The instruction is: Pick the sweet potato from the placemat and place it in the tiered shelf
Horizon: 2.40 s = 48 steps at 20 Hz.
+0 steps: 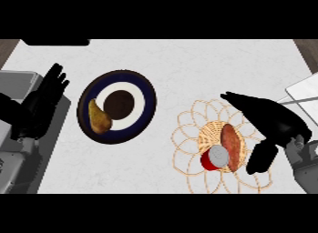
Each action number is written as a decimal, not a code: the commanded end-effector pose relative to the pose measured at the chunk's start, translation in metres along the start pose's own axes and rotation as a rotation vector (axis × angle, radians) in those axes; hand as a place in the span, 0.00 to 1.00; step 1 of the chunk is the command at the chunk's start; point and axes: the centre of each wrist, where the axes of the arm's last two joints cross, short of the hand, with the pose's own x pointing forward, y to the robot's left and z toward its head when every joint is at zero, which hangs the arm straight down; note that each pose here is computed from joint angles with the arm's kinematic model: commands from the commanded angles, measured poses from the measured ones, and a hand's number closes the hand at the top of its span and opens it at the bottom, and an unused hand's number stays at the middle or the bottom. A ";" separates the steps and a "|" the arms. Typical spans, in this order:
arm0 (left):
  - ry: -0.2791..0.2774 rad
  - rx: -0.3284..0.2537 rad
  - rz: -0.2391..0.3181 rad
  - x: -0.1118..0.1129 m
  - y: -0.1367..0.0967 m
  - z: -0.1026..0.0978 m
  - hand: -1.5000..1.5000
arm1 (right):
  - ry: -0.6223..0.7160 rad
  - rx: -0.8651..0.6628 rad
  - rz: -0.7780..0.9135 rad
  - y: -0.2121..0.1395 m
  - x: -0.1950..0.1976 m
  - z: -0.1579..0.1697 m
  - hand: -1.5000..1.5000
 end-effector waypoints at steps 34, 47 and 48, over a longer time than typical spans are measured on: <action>0.021 -0.008 0.008 0.003 0.012 0.000 0.50 | 0.110 0.072 0.057 0.084 -0.028 -0.059 0.00; 0.007 -0.009 -0.013 0.014 0.006 0.012 0.50 | 0.011 0.047 0.150 0.121 -0.042 -0.059 1.00; -0.005 -0.002 0.009 0.012 -0.006 0.005 0.50 | -0.001 0.032 0.153 0.128 -0.029 -0.083 1.00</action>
